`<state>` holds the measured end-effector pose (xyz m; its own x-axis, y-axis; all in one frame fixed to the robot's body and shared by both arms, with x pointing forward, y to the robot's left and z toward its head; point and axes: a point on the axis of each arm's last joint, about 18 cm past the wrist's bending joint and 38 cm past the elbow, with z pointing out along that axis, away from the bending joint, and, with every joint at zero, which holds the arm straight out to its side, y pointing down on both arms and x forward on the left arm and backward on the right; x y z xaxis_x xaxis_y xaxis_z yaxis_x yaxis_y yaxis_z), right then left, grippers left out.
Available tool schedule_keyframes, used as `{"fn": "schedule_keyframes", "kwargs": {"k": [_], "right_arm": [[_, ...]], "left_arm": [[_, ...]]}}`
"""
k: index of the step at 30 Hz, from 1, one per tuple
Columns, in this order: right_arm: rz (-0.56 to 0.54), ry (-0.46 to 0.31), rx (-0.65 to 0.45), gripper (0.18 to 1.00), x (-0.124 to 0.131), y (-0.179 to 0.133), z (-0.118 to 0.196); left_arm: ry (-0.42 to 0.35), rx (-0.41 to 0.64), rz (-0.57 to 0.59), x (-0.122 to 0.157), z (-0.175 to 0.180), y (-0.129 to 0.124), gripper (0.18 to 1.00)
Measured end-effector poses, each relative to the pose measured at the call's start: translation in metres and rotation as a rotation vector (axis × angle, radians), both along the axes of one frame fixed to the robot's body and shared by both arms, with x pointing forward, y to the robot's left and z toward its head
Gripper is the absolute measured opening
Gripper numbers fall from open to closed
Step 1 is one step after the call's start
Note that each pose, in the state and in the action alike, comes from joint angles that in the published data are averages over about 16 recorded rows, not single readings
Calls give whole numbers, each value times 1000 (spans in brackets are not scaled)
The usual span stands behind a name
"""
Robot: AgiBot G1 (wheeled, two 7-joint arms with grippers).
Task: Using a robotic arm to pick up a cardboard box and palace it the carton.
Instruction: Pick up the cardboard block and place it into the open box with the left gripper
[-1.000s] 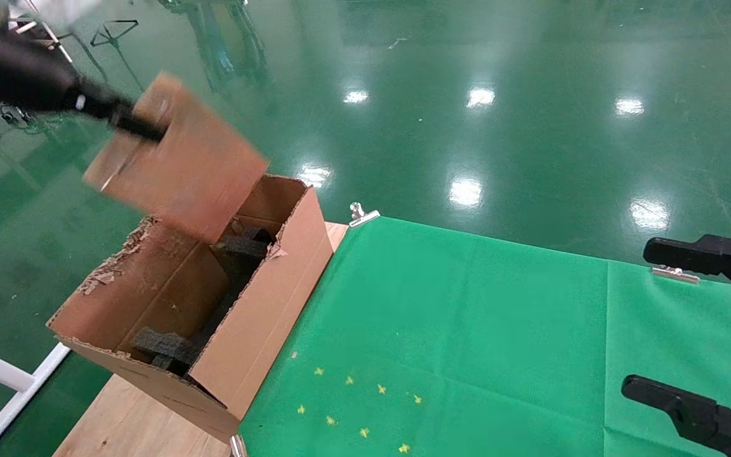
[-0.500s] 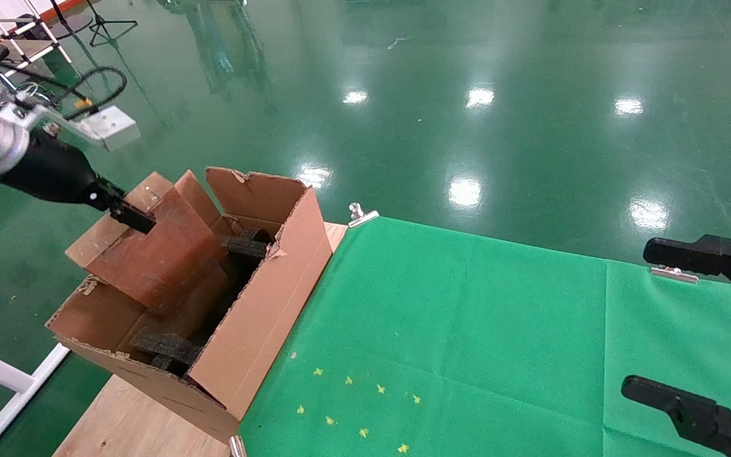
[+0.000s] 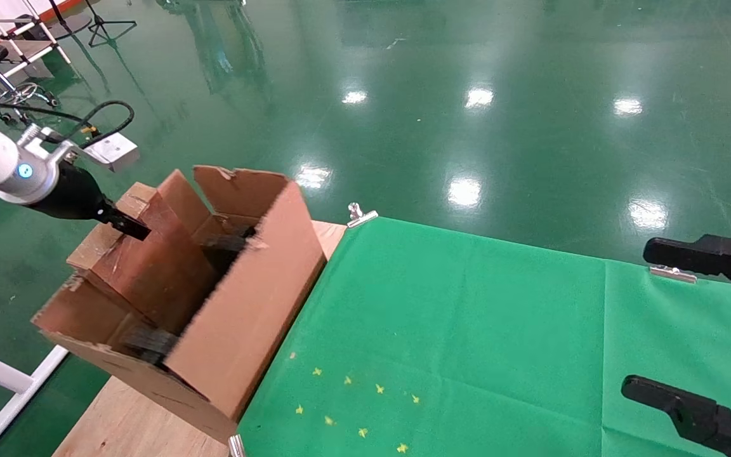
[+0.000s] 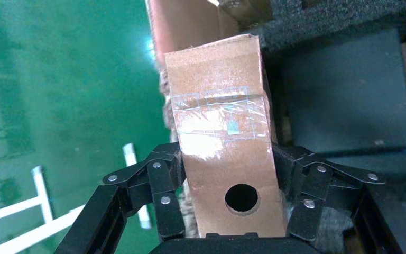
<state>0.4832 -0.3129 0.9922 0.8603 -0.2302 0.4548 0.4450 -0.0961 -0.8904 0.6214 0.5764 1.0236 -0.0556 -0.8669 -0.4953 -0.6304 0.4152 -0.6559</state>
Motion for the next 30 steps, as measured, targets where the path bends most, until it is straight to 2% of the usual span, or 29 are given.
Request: {"fn": "schedule_keyframes", "kwargs": {"k": [20,30], "right_arm": [[0,0,0,1001,0,0,0],[0,0,0,1001,0,0,0]], "left_arm": [[61,-49,27,25,-74,-11,340],[62,-68,52,35,-107,-15,339]]}}
